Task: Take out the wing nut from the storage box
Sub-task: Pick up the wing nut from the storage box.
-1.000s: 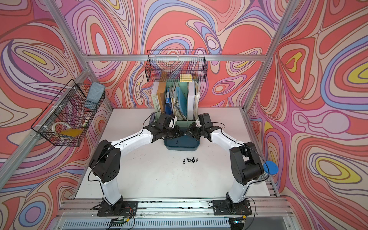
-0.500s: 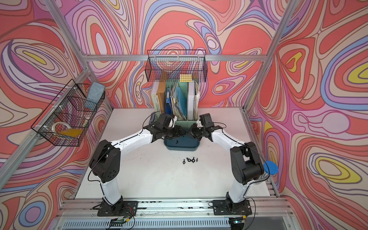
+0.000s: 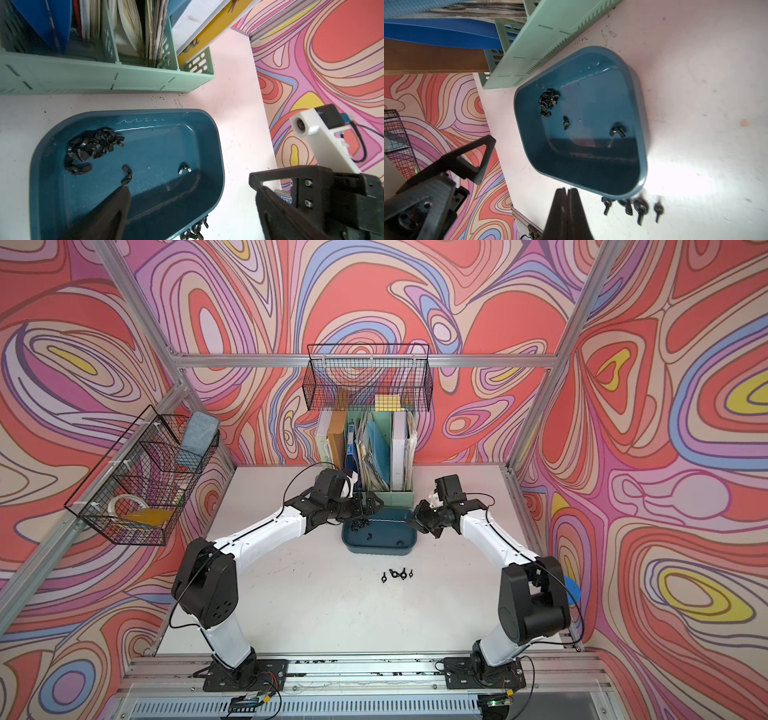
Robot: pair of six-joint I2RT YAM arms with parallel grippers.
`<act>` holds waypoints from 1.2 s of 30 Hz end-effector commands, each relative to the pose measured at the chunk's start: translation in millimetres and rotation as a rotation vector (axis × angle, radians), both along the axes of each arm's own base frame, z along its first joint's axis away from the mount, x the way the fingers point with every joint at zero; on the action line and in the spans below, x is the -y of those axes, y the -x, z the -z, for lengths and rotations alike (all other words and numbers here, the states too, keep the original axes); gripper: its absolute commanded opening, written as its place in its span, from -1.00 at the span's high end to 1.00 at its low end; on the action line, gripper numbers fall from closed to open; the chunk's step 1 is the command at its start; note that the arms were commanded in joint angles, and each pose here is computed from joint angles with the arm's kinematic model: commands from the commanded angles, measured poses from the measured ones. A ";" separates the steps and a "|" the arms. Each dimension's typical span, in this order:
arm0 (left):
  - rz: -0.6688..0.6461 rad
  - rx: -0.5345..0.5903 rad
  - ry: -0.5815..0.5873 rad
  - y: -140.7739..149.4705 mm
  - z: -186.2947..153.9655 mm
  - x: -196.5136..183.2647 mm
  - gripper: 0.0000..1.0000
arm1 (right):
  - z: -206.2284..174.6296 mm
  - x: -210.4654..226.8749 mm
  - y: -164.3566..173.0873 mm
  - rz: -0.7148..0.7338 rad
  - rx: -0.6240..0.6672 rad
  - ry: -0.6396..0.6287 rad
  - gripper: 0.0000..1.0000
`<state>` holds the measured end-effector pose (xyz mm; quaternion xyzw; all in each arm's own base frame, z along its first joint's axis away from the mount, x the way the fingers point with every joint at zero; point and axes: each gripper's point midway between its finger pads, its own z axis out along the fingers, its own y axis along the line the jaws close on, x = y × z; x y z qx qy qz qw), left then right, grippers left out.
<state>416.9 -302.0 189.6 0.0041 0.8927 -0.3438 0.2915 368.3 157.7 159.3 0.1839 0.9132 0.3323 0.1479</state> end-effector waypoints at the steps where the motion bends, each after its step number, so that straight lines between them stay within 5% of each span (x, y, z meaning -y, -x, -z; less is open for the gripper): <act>1: -0.020 0.016 -0.045 2.2 -0.2 -16.8 -0.98 | 2.1 23.3 29.9 -0.042 -0.043 0.126 1.00; 13: -0.051 0.029 -0.137 11.6 14.0 -39.8 -0.98 | -8.9 30.9 22.5 -0.044 0.029 0.180 1.00; 22: -0.014 -0.026 -0.206 15.2 32.1 -43.7 -0.84 | -12.2 23.6 5.0 -0.063 0.090 0.193 0.61; 27: -0.065 -0.089 -0.242 9.1 39.1 -59.8 -0.98 | -10.4 0.0 -6.2 -0.121 0.137 0.234 0.44; 36: -0.194 -0.126 -0.286 2.6 32.3 -110.9 -0.98 | 13.1 -58.4 -32.2 -0.241 0.174 0.284 0.43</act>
